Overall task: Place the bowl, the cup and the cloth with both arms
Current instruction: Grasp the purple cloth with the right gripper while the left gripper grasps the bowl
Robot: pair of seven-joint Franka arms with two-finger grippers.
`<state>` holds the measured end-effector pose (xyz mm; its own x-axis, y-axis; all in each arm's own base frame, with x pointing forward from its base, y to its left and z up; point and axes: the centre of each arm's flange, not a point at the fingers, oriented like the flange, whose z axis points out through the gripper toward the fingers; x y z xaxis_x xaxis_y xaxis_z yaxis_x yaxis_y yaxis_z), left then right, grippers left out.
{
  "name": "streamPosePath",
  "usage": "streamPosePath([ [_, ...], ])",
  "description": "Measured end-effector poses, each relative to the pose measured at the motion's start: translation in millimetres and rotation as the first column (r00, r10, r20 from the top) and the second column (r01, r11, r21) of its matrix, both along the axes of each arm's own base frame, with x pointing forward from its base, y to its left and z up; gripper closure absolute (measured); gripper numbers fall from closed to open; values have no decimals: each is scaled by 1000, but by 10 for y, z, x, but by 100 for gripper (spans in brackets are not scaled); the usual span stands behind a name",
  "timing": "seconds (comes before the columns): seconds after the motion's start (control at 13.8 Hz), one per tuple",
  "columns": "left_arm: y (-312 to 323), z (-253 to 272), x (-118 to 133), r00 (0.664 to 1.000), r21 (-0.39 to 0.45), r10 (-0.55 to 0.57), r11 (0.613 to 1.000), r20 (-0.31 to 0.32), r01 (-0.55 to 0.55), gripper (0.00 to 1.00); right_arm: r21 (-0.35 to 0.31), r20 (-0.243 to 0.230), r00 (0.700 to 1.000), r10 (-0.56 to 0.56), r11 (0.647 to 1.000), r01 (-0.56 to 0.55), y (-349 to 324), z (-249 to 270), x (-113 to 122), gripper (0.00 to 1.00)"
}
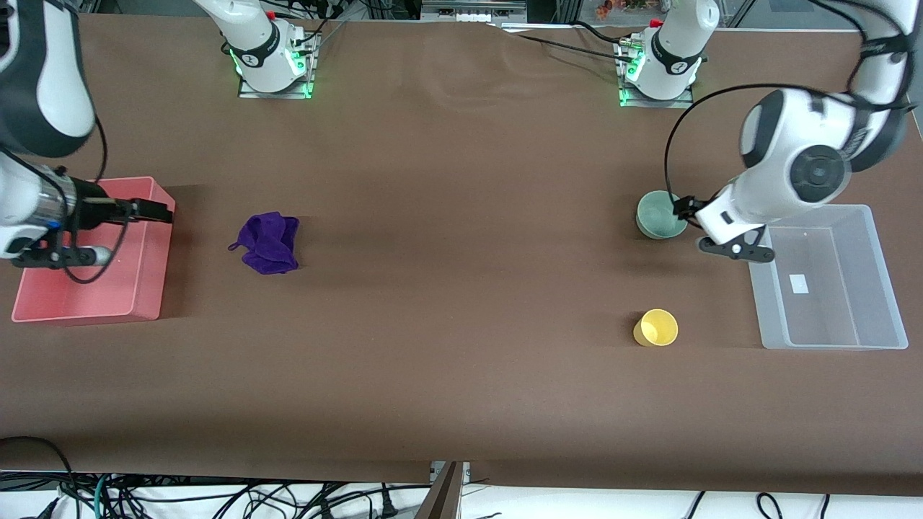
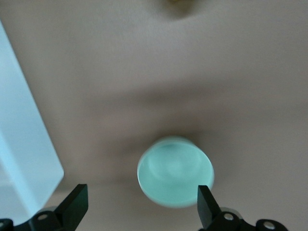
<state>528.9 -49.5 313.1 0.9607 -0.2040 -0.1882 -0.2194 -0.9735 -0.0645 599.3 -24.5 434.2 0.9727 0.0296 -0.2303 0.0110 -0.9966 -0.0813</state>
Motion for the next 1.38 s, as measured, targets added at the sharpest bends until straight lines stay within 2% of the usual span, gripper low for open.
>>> streamPosePath([
  [0.07, 4, -191, -56, 999, 13, -35, 999, 31, 34, 0, 2, 7, 1000, -4, 1000, 4, 82, -177, -19, 0],
  [0.22, 3, -506, -128, 993, 24, -102, 995, 52, 101, 0, -4, 20, 1000, -21, 1000, 21, 254, -519, -86, 0],
  [0.36, 28, -748, -154, 982, 0, -189, 982, 28, 189, 0, -8, 28, 999, -35, 999, 35, 408, -815, -183, 0],
  [0.58, 223, -975, -197, 946, -48, -324, 945, -26, 322, 0, -9, 34, 999, -31, 999, 32, 629, -1061, -293, 0],
  [0.8, 377, -1142, -306, 916, -95, -397, 916, -66, 390, 0, -10, 30, 999, -14, 1000, 14, 739, -1331, -372, 0],
  [1.09, 374, -1358, -359, 880, -187, -472, 870, -49, 456, 41, -29, 22, 999, 23, 999, -23, 826, -1716, -367, 0],
  [1.38, 514, -1414, -307, 848, -210, -529, 832, -21, 514, 83, -28, -12, 1000, 29, 999, -29, 887, -2037, -398, 0],
])
